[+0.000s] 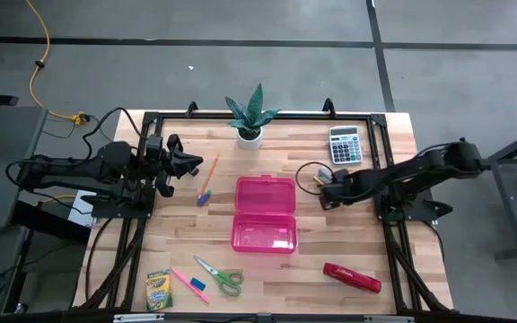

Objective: Pack school essentials
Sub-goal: Put the yellow pen into the red supply box

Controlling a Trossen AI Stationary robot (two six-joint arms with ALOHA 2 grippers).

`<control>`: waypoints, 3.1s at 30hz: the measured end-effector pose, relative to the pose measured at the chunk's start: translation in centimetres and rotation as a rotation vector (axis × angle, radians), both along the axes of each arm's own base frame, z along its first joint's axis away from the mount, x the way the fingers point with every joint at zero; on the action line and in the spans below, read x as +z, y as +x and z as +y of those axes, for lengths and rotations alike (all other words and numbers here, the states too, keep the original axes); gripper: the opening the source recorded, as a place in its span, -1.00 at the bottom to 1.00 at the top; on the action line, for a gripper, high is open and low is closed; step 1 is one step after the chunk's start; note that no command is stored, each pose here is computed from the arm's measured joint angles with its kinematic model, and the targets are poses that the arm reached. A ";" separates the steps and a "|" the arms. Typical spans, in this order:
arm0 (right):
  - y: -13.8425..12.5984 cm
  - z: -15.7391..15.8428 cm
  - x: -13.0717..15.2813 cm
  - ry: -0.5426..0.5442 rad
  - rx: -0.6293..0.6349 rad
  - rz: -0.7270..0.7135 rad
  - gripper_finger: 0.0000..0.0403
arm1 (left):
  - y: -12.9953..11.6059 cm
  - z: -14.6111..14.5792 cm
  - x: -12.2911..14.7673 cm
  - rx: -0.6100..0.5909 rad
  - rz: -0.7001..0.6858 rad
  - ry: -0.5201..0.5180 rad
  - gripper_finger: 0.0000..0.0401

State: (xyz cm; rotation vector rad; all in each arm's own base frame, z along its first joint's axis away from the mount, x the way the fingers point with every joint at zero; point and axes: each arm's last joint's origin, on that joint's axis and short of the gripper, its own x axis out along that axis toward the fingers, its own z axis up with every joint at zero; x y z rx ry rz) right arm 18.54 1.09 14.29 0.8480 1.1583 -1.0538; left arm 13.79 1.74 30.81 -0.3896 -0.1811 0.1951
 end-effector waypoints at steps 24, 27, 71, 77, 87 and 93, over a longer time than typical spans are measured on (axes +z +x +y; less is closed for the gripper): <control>2.8 0.0 0.0 0.023 -0.083 -0.176 -0.04 | 0.0 0.0 -0.1 -0.001 0.007 -0.002 -1.00; 3.2 -0.2 -0.2 0.007 -0.087 -0.202 -0.04 | 0.0 0.0 -0.1 -0.001 0.007 -0.001 -1.00; 4.5 -0.8 -2.1 -0.149 -0.045 -0.119 -0.95 | 0.0 0.0 -0.2 -0.004 0.018 -0.020 -1.00; 4.3 -0.3 0.1 -0.083 0.052 -0.223 -0.95 | 0.0 0.0 -0.3 -0.003 0.023 -0.020 -1.00; 5.2 -0.4 6.6 -0.232 0.350 -0.673 -0.98 | 0.0 0.0 -0.3 -0.003 0.026 -0.021 -1.00; 6.5 -0.2 11.9 -0.462 0.583 -1.104 -0.99 | 0.1 0.1 -0.3 0.035 0.032 -0.013 -1.00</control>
